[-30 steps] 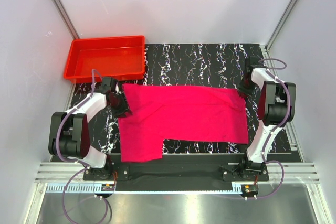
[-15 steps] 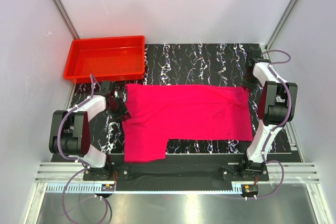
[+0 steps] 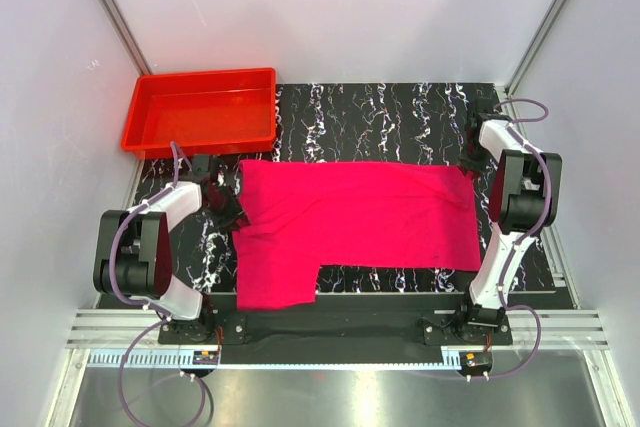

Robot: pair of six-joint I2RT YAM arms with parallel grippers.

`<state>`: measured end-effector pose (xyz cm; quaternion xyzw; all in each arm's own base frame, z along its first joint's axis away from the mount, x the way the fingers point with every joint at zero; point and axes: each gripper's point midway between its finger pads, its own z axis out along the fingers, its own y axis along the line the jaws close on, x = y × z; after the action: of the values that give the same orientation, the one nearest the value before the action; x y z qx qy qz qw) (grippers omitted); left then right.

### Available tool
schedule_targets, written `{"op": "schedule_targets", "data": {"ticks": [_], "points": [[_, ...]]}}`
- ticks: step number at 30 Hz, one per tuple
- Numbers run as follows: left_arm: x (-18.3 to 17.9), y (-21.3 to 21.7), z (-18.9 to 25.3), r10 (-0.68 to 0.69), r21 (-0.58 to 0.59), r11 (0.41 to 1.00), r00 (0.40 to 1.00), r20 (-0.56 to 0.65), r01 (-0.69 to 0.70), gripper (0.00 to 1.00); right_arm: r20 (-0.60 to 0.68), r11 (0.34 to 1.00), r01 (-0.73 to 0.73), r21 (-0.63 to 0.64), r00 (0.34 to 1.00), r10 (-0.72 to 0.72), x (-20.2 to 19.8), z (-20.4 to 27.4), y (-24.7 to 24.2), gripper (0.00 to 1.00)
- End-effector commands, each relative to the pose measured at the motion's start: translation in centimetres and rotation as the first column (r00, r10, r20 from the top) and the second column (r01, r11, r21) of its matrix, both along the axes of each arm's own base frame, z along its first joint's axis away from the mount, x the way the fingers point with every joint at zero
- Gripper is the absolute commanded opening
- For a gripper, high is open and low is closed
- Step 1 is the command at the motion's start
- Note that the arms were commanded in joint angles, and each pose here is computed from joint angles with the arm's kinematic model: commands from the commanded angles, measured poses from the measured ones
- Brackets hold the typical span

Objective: Fold and stack the t-shirts
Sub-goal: Fold the tshirt

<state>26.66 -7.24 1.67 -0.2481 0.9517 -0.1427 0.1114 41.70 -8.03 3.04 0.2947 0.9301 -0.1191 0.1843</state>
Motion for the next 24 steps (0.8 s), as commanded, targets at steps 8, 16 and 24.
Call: {"op": "schedule_targets", "data": {"ticks": [8,16,24], "points": [[0.6,1.1,-1.3,-0.026,0.056,0.998,0.999,-0.027,0.027,0.37,0.027,0.999,-0.017,-0.029,0.999,0.017,1.7,-0.6,-0.8,0.22],[1.0,1.5,-1.1,-0.038,0.074,0.996,0.999,-0.031,0.040,0.37,0.002,1.000,-0.015,-0.012,1.000,0.015,1.2,-2.0,-0.5,0.22],[0.7,2.1,-1.5,-0.031,0.090,0.995,0.998,-0.048,0.036,0.36,0.011,0.991,0.016,-0.133,1.000,-0.015,0.8,1.4,-2.6,0.00]]}}
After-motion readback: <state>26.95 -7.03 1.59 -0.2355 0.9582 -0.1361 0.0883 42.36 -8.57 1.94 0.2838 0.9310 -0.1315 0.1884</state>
